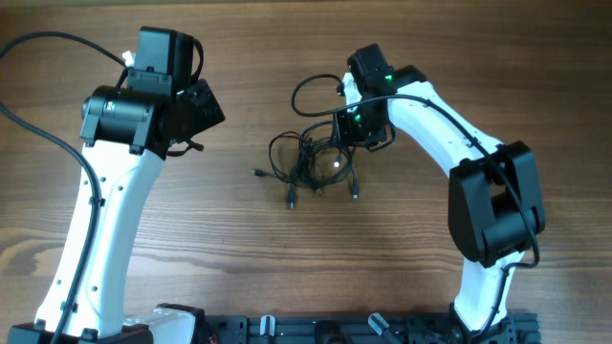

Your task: Untangle cables

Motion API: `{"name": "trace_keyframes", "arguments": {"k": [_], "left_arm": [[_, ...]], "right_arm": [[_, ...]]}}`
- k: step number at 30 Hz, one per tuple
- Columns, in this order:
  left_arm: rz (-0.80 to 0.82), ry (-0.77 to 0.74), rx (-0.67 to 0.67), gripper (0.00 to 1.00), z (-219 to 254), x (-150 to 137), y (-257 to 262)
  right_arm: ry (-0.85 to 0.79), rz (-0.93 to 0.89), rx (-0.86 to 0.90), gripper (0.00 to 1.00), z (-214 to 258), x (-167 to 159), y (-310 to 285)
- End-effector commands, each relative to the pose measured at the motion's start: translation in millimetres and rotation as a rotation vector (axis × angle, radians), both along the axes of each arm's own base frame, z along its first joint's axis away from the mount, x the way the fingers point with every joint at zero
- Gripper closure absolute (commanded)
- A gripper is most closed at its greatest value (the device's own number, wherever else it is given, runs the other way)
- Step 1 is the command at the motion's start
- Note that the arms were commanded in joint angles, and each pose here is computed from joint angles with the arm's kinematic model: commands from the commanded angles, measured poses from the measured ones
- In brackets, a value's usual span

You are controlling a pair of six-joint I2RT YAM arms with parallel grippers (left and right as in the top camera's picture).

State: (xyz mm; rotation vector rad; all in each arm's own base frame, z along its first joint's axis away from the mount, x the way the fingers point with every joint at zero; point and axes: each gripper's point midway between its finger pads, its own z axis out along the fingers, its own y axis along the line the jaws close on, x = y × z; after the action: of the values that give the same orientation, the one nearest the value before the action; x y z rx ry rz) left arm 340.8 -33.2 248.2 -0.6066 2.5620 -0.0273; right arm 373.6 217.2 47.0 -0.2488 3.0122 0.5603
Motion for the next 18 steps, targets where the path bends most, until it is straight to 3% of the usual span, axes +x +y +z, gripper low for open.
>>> {"name": "trace_keyframes", "arguments": {"k": [1, 7, 14, 18], "left_arm": [[0.011, -0.009, -0.022, 0.31, 6, -4, -1], [0.009, 0.001, -0.018, 0.31, 5, -6, 0], [0.008, 0.001, -0.018, 0.31, 5, -6, 0], [0.008, 0.001, -0.018, 0.31, 5, -6, 0]], "right_arm": [[0.015, 0.020, -0.001, 0.61, -8, -5, 8], [0.044, -0.090, -0.129, 0.62, -30, -12, -16], [0.095, -0.144, -0.153, 0.62, -38, -24, -22], [0.231, -0.210, -0.219, 0.62, -38, -53, -35]]}}
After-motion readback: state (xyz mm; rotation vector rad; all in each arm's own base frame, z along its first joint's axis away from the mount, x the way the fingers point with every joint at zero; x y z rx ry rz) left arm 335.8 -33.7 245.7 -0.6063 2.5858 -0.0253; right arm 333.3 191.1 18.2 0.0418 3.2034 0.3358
